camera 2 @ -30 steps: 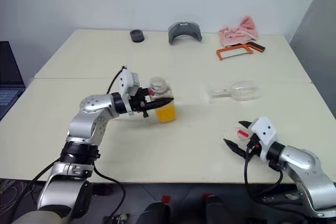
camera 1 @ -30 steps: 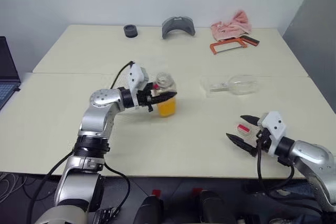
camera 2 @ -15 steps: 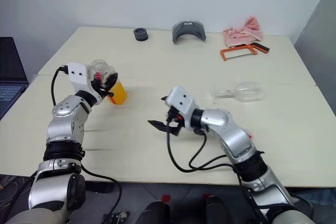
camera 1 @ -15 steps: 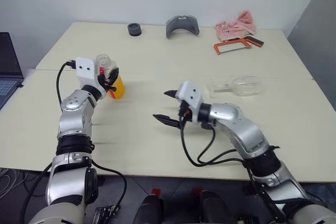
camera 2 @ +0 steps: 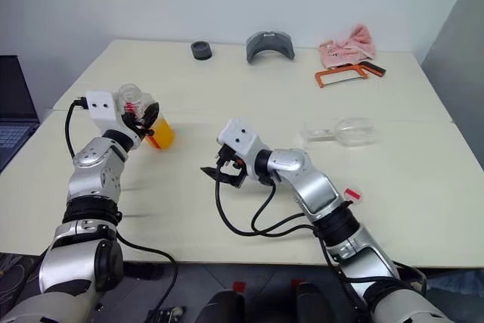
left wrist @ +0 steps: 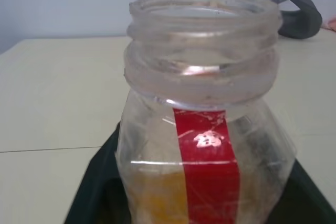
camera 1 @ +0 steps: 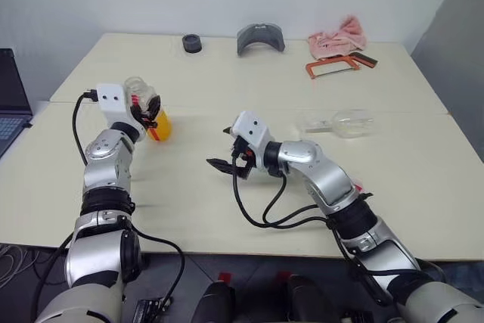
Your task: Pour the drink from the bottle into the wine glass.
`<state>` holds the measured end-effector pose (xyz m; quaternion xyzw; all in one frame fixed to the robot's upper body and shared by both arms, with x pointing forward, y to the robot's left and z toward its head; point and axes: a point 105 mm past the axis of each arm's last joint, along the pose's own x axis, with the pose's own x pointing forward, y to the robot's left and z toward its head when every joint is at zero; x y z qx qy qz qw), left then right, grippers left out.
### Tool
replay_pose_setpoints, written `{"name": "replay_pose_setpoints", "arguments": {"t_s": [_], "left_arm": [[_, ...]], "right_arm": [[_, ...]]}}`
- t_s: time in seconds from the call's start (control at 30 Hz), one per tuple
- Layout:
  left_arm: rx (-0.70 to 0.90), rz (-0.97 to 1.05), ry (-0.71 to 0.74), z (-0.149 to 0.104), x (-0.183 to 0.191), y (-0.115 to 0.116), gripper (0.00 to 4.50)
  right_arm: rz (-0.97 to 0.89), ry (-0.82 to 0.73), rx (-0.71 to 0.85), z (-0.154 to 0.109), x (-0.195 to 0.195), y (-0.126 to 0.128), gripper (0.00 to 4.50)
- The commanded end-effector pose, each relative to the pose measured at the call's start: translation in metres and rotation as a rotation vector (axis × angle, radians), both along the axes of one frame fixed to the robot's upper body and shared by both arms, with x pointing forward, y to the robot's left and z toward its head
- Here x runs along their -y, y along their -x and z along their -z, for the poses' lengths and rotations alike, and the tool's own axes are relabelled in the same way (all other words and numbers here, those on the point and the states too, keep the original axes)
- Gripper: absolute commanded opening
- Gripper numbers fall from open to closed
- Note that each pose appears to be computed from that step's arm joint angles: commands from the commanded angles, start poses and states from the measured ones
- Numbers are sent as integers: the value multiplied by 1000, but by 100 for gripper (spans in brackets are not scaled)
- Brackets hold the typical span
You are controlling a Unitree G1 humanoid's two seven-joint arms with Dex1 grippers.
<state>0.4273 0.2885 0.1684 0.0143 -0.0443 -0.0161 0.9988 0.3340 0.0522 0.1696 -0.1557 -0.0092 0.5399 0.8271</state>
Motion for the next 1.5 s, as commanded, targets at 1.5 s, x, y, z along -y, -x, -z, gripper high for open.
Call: {"name": "replay_pose_setpoints", "arguments": {"t_s": [1.5], "left_arm": [[-144,306,-182,73,46,99,448]], "right_arm": [[365,-173,-186,34,122,31,450]]}}
